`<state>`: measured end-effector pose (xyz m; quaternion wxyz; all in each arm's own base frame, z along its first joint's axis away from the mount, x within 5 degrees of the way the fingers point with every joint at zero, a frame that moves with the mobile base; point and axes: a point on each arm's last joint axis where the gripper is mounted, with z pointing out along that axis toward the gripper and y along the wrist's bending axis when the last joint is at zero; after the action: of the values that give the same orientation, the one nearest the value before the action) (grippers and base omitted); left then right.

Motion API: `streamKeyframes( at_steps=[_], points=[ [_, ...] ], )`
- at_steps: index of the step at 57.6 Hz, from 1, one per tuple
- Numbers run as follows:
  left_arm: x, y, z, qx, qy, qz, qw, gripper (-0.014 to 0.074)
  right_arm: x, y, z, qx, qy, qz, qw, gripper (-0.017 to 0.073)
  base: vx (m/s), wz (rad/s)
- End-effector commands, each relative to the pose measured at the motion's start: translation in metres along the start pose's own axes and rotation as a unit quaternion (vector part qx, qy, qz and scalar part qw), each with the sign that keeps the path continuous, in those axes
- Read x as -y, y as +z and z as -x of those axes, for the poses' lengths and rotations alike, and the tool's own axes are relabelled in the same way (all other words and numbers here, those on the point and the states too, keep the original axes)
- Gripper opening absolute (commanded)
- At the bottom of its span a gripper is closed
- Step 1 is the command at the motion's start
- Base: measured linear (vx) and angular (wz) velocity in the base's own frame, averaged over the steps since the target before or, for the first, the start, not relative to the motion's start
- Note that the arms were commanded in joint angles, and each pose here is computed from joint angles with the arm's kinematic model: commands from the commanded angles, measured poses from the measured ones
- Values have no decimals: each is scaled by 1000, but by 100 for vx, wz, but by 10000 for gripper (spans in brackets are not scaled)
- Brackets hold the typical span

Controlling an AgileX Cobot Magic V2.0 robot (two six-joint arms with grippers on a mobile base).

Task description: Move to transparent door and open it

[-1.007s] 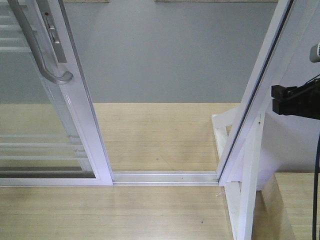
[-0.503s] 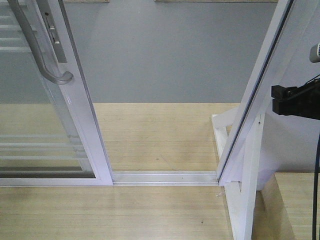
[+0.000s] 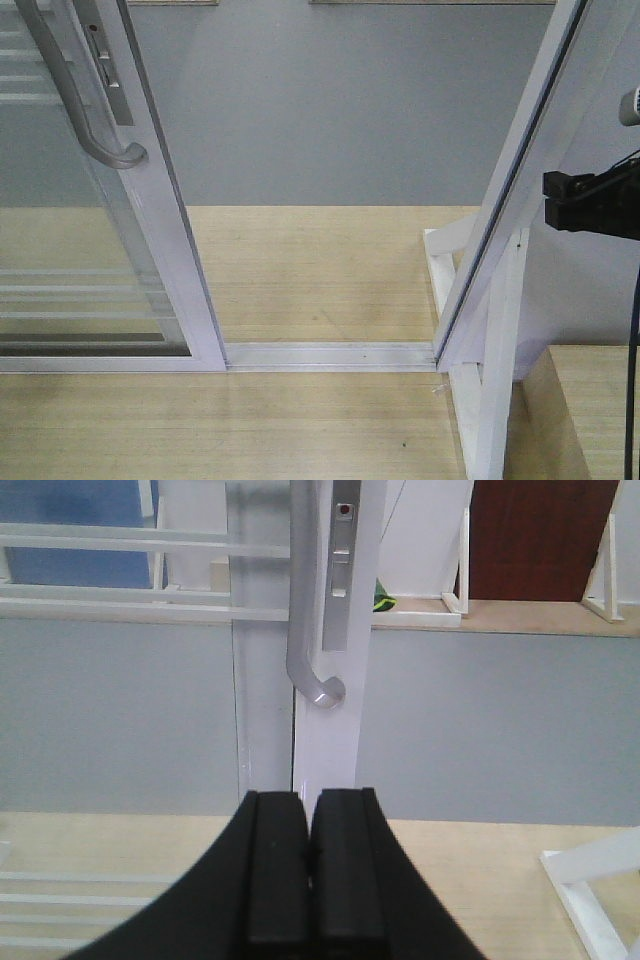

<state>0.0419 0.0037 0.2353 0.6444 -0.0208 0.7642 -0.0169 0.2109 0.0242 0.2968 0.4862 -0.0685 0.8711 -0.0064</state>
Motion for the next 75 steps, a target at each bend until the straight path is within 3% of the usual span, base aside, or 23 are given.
streamKeyframes(
  at_steps=[1, 15, 24, 75],
  points=[
    [3, 2, 2, 67, 8, -17, 998, -8, 2, -8, 17, 56, -7, -1, 998, 584, 0, 0],
    [6, 20, -34, 102, 41, -40, 993, -8, 2, -8, 16, 56, -7, -1, 998, 584, 0, 0],
    [6, 20, -33, 123, 36, -43, 991, -8, 2, -8, 16, 56, -7, -1, 998, 584, 0, 0],
    [6, 20, -35, 108, 36, -42, 993, -8, 2, -8, 16, 54, -7, -1, 999, 584, 0, 0]
  ],
)
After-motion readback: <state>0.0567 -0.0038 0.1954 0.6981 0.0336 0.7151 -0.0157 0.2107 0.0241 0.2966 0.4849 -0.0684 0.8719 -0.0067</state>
